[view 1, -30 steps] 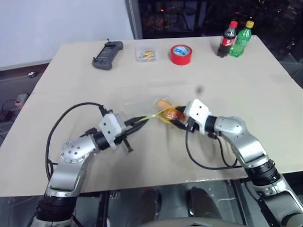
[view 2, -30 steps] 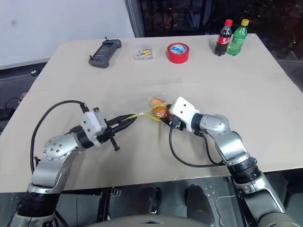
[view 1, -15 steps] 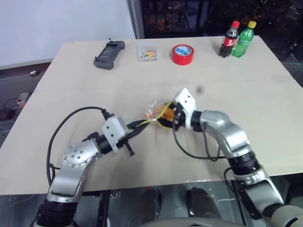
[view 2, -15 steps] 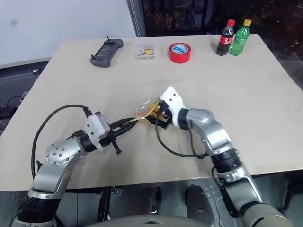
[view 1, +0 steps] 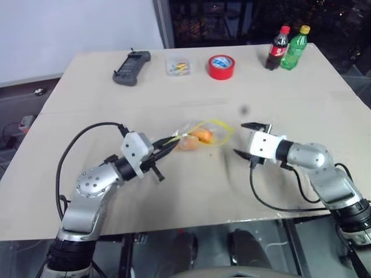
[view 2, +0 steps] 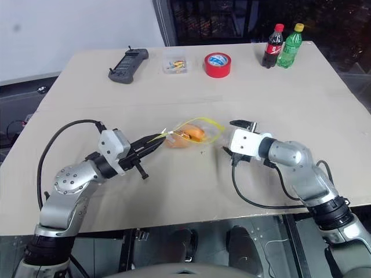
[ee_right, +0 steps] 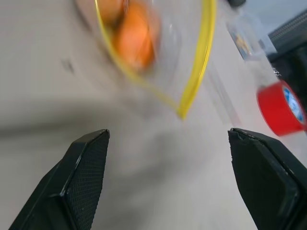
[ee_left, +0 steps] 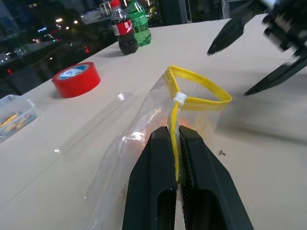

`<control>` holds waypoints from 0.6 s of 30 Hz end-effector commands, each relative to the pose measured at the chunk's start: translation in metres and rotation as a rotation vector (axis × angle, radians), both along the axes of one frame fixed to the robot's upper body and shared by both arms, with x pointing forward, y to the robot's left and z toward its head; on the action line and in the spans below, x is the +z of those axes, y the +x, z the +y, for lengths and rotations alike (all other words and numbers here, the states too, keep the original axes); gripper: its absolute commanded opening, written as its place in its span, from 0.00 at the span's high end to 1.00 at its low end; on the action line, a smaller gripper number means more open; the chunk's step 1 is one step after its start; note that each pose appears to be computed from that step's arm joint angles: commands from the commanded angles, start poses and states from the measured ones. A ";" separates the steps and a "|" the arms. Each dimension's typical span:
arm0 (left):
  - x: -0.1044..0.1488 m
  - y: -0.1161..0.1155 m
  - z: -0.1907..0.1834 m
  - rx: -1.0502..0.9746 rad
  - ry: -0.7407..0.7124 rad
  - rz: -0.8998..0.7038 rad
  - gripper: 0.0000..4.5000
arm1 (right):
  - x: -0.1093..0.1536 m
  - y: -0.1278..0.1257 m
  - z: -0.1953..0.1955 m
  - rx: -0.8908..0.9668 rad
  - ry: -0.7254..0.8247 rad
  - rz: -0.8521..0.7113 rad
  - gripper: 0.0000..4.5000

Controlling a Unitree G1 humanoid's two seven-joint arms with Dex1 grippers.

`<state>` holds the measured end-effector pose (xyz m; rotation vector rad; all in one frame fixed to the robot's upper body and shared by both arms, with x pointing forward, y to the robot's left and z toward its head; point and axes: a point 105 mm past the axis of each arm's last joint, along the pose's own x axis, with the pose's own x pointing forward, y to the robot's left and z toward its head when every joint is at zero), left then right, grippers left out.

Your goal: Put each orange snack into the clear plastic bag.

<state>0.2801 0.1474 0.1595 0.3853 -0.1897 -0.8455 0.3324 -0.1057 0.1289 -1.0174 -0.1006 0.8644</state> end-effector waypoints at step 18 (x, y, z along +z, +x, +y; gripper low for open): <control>0.028 0.016 0.003 0.000 0.020 -0.111 1.00 | 0.055 0.053 0.013 0.013 0.170 -0.147 0.99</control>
